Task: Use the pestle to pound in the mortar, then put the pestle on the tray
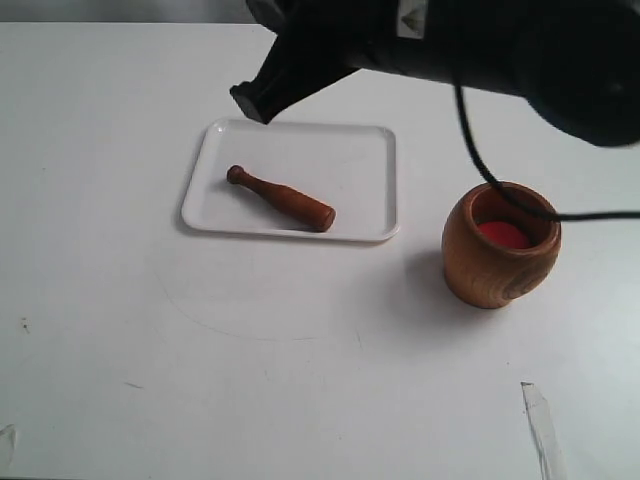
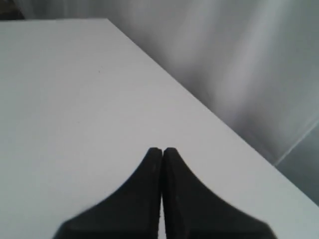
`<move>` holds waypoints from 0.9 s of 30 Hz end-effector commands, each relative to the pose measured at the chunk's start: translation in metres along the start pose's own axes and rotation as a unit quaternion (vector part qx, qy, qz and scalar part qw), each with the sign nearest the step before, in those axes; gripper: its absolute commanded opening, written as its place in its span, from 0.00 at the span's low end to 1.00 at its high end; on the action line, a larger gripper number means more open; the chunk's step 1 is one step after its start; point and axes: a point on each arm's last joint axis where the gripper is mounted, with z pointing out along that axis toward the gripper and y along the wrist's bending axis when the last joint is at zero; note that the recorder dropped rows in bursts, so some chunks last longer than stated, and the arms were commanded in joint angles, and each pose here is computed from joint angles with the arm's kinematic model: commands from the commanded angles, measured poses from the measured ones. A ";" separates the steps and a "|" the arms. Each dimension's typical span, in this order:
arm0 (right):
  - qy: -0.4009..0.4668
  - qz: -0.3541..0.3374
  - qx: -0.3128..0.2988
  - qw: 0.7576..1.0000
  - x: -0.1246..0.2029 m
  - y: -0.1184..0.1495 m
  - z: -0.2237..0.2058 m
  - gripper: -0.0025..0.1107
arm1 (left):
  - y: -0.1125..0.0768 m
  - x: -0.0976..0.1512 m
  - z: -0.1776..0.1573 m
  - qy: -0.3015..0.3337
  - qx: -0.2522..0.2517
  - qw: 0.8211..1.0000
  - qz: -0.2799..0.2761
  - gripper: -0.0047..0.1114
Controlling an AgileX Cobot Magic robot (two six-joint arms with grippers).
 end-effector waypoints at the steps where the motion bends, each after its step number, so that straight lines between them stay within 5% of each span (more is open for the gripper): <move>1: -0.057 -0.019 -0.015 0.998 -0.003 0.016 -0.051 0.02 | -0.001 0.000 0.000 -0.004 0.004 1.000 -0.006 0.04; 6: -0.069 -0.004 -0.038 0.997 0.019 0.031 -0.100 0.02 | -0.001 0.000 0.000 -0.004 0.004 1.000 -0.006 0.04; 13: -0.014 0.134 -0.053 0.990 0.048 0.034 -0.139 0.02 | -0.001 0.000 0.000 -0.004 0.004 1.000 -0.006 0.04; 27: -0.041 0.141 -0.053 0.988 0.043 0.031 -0.157 0.02 | -0.001 0.000 0.000 -0.004 0.004 1.000 -0.006 0.04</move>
